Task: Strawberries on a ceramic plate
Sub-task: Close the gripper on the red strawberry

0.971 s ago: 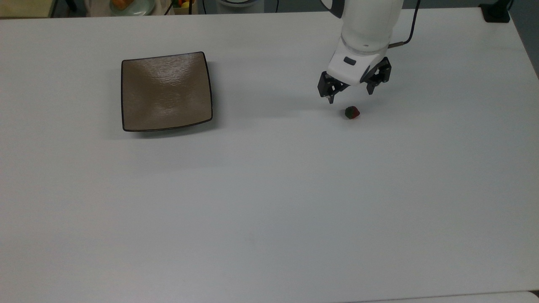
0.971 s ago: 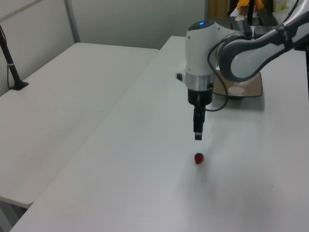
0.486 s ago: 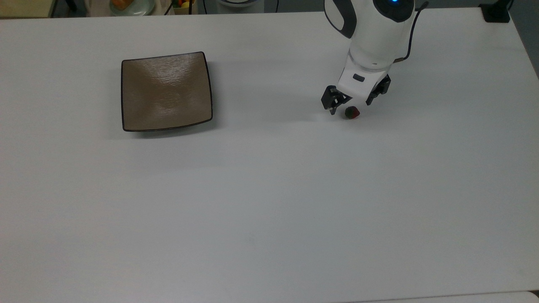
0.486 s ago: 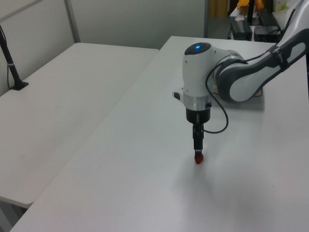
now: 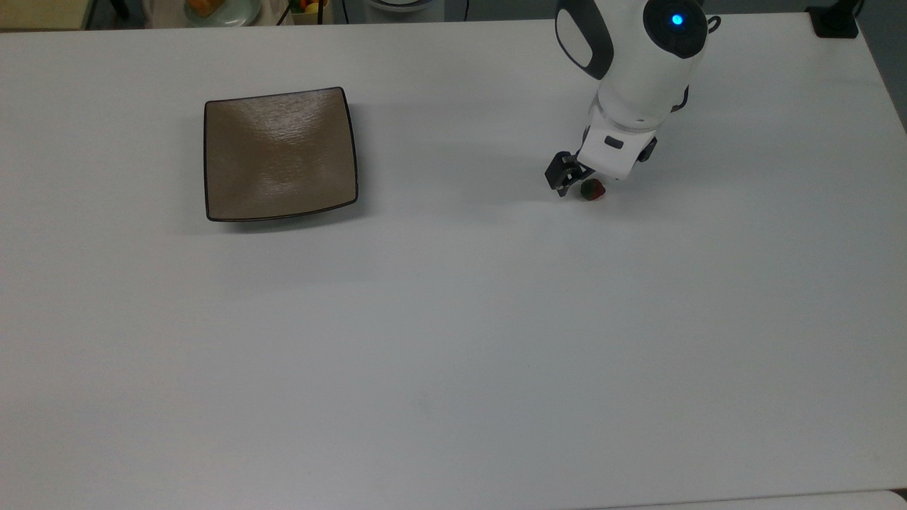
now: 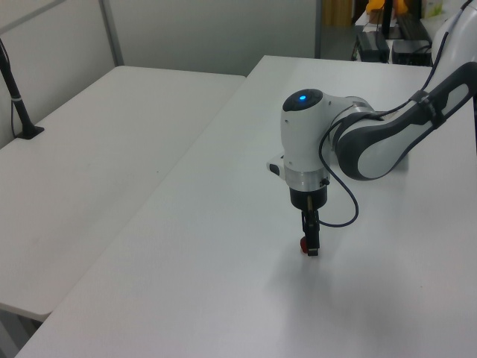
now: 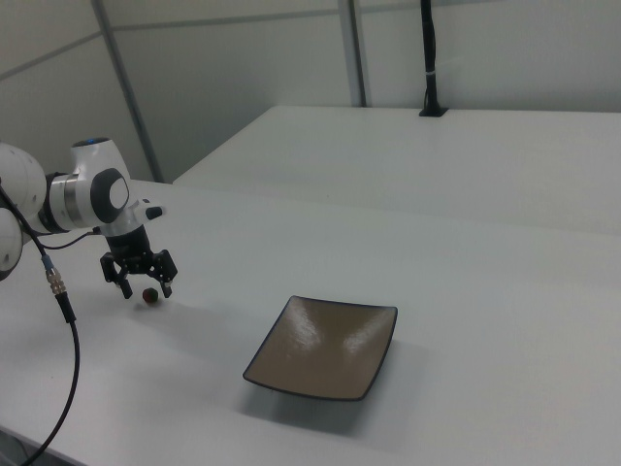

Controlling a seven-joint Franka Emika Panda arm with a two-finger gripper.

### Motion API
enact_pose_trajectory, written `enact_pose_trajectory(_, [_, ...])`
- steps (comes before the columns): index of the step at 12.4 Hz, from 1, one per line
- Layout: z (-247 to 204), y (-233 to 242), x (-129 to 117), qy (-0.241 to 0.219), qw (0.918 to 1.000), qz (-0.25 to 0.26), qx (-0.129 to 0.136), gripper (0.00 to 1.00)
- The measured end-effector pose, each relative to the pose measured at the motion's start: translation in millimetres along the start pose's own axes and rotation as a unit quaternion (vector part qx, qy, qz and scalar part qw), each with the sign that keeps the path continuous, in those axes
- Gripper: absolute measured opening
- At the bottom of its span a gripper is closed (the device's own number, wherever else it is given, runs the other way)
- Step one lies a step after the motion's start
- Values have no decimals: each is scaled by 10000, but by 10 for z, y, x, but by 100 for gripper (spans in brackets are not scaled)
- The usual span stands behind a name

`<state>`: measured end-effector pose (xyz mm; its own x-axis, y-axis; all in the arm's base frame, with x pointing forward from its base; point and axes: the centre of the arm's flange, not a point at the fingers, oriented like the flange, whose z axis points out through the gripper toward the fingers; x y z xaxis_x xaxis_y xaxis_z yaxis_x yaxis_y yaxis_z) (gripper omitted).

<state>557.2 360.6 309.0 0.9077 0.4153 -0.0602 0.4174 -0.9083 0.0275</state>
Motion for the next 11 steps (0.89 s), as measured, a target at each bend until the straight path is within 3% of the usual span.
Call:
enact_pose_trajectory(5, [22,-4,-2,-17,10000,-10,-6,78])
enact_pose_trajectory(6, [21,-5,0,-3,10000,-10,-3,67])
enact_pose_trajectory(11, [79,-17,4,168,9999,-20,34,54])
